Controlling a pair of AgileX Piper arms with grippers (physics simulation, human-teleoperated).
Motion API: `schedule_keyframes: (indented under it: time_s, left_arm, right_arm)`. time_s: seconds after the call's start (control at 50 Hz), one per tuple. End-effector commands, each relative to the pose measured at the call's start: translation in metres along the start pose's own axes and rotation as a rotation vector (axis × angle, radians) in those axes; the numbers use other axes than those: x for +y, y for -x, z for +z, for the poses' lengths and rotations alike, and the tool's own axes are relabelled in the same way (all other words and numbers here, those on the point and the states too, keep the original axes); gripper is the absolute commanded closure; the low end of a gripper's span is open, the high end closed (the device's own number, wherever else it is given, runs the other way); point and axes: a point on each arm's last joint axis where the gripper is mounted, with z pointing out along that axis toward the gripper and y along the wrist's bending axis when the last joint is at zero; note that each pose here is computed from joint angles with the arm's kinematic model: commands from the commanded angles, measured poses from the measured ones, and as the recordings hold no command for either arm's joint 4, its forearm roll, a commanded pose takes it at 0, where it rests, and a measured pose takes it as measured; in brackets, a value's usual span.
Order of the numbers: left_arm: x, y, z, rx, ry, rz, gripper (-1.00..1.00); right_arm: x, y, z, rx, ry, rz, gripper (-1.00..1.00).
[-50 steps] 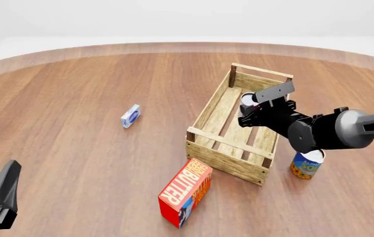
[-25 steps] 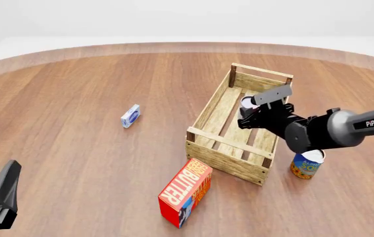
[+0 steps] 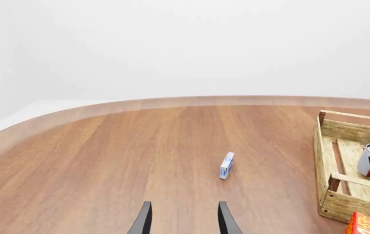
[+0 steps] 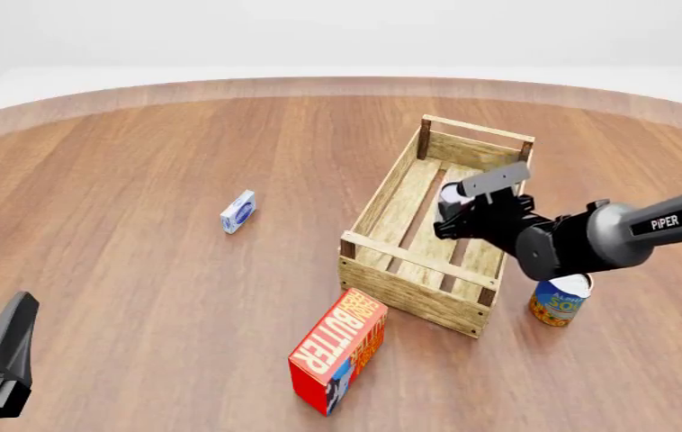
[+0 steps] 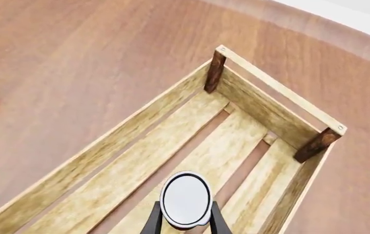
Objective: Pick up the tomato sauce, and put it in the wooden tray.
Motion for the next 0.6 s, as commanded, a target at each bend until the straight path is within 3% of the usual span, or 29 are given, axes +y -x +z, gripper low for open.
schedule_keyframes:
  time_s: [0.02, 0.14, 0.16, 0.6]
  left_arm:
    - [0.0, 0.0, 0.0, 0.0, 0.0, 0.0, -1.0]
    - [0.0, 0.0, 0.0, 0.0, 0.0, 0.0, -1.0]
    - [0.0, 0.0, 0.0, 0.0, 0.0, 0.0, -1.0]
    - [0.0, 0.0, 0.0, 0.0, 0.0, 0.0, -1.0]
  right_arm:
    - [0.0, -0.001, 0.003, 0.0, -0.001, 0.021, 1.0]
    - [-0.001, 0.002, 0.0, -0.015, -0.004, 0.029, 1.0]
    - [0.001, 0.003, -0.001, -0.016, 0.002, 0.041, -1.0]
    - [-0.002, 0.011, -0.011, -0.028, -0.005, 0.039, -1.0]
